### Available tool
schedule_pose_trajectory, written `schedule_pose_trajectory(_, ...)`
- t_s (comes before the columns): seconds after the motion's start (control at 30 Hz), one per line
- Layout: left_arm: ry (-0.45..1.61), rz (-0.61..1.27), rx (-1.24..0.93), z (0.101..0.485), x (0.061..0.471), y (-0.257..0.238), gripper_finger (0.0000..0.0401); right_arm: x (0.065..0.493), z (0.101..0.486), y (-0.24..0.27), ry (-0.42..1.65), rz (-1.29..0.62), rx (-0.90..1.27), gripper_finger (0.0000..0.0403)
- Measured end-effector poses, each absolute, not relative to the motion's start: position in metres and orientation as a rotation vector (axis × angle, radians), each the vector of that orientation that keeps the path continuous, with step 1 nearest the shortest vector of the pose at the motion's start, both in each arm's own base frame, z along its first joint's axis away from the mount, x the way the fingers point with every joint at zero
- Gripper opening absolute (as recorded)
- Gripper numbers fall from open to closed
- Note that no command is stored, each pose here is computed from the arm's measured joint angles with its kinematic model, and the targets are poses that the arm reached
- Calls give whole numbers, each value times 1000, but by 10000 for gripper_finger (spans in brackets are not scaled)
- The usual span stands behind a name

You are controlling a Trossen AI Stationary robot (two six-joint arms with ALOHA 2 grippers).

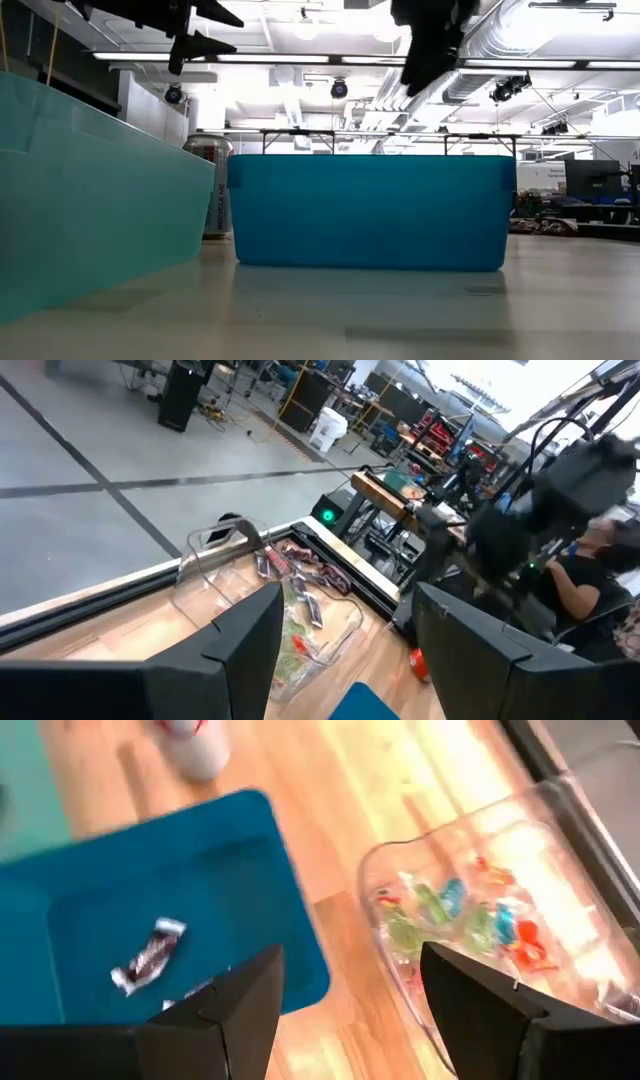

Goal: Sort candy
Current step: Put the brown chocolate into the green bin

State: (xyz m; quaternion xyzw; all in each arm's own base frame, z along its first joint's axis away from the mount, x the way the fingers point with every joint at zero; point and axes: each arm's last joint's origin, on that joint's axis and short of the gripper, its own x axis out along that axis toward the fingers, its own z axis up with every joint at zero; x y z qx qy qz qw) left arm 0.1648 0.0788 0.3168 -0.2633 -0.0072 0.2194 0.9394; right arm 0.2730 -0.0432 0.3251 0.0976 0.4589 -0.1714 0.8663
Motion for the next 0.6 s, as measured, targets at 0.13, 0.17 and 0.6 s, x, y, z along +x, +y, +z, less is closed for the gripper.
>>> schedule_pose_trajectory(0.13, 1, 453, -540, 314, 168, 80, 207, 247, 327, -42, 822, -389, 303, 232)
schedule_pose_trajectory(0.17, 4, 453, -540, 314, 169, 81, 207, 242, 327, -41, 781, -392, 324, 232)
schedule_pose_trajectory(0.6, 185, 688, -577, 334, 176, 100, 207, 228, 315, -38, 668, -407, 440, 232)
